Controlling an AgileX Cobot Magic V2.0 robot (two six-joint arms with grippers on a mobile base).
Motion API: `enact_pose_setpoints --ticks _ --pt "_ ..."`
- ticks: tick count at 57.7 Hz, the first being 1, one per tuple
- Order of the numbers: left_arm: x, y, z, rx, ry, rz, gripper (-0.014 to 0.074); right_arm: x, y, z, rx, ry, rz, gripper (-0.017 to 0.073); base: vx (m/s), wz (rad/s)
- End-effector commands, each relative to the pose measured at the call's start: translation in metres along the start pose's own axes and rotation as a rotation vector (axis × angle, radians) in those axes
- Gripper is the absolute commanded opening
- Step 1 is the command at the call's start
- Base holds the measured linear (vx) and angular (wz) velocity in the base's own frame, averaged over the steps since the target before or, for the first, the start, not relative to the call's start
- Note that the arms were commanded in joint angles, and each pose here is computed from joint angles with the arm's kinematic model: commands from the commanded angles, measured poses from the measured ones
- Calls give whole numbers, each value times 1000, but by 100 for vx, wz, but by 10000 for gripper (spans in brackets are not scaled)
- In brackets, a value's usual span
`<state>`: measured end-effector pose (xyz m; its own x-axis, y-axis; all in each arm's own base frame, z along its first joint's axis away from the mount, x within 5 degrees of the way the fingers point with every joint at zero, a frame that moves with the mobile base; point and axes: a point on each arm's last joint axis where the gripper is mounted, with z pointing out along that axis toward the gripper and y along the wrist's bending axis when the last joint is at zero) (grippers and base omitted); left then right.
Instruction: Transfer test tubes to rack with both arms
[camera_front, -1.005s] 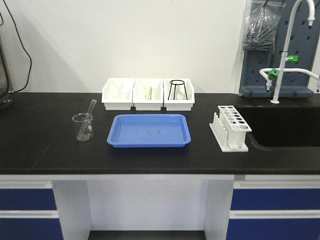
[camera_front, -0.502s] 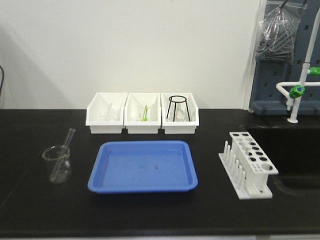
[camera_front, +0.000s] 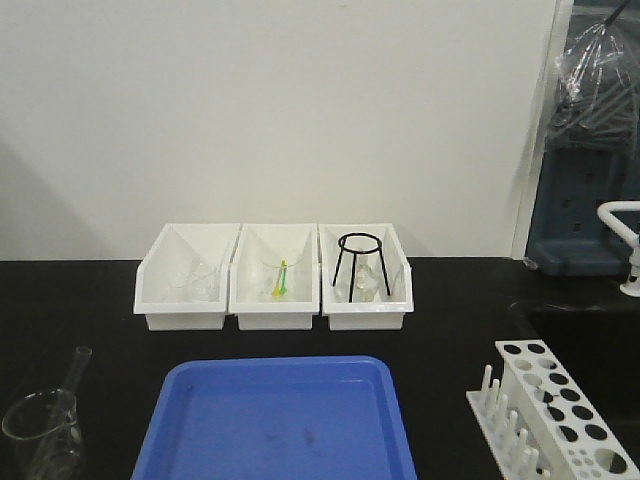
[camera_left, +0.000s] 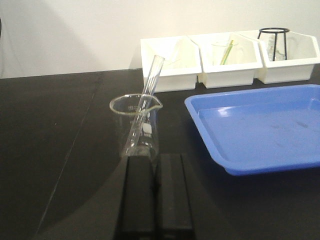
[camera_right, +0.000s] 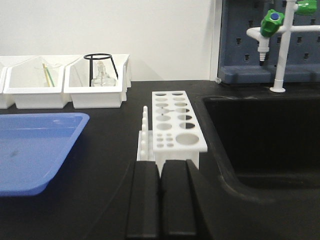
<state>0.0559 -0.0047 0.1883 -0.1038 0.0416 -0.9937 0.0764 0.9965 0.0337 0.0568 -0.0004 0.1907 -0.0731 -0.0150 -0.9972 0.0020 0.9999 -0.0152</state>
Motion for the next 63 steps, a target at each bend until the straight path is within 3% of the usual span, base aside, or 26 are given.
enact_pose_setpoints --ticks 1,63 --pt "-16 1 -3 -11 -112 -12 -4 -4 0 0 2 -82 -8 -8 30 1" --pt "-16 1 -3 -11 -112 -12 -4 -4 0 0 2 -84 -8 -8 14 2"
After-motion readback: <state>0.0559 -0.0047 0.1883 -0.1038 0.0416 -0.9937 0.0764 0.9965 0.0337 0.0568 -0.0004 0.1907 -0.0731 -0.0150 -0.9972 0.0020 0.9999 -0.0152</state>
